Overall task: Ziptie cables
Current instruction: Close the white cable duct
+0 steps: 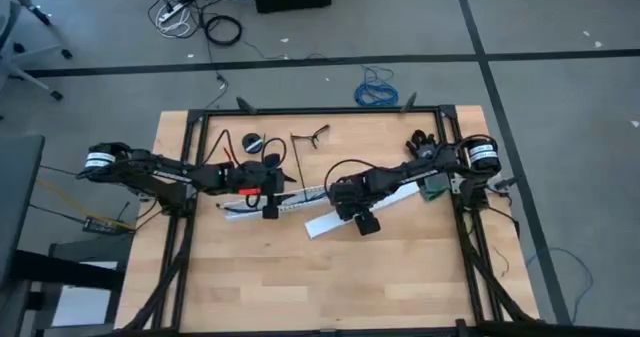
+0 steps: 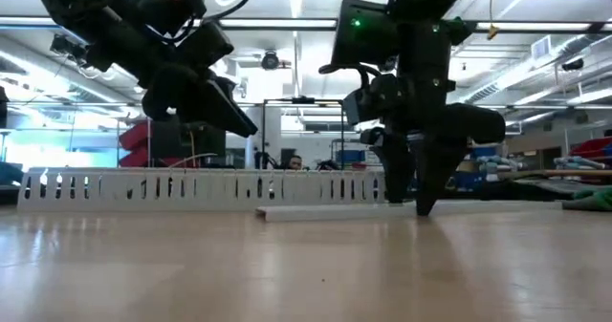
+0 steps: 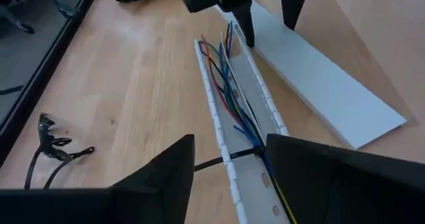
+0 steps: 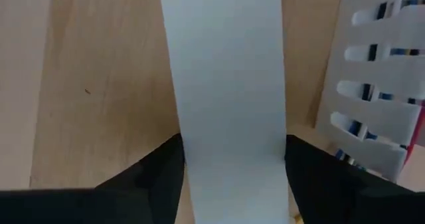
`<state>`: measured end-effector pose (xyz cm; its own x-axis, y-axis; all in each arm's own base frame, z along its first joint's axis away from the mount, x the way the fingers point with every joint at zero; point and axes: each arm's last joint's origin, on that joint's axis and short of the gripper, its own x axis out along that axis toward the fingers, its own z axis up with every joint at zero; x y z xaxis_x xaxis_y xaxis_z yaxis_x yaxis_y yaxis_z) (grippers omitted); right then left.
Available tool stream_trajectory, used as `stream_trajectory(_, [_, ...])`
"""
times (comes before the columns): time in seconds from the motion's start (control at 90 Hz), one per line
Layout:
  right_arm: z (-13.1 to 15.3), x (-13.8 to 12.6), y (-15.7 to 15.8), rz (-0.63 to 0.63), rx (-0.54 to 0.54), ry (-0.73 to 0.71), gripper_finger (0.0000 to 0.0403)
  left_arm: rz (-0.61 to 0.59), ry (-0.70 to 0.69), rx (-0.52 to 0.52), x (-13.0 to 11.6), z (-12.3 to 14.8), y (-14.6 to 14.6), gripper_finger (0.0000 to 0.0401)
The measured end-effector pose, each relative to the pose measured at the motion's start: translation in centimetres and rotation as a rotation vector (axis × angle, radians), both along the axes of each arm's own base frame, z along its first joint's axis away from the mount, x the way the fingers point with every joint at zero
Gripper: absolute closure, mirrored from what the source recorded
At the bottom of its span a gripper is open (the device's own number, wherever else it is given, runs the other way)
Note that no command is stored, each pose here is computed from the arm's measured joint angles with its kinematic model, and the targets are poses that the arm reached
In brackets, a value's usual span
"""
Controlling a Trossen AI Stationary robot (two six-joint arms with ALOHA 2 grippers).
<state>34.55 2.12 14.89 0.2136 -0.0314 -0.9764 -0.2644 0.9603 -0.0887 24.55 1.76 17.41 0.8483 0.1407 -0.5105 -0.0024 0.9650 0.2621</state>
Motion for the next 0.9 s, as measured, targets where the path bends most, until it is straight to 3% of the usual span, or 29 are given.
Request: stream_trajectory(0.9, [-0.06,-0.04,0.48,-0.025,0.009,0.001,0.0159,0.001,0.000,0.000,0.00,0.00,0.00,0.0217])
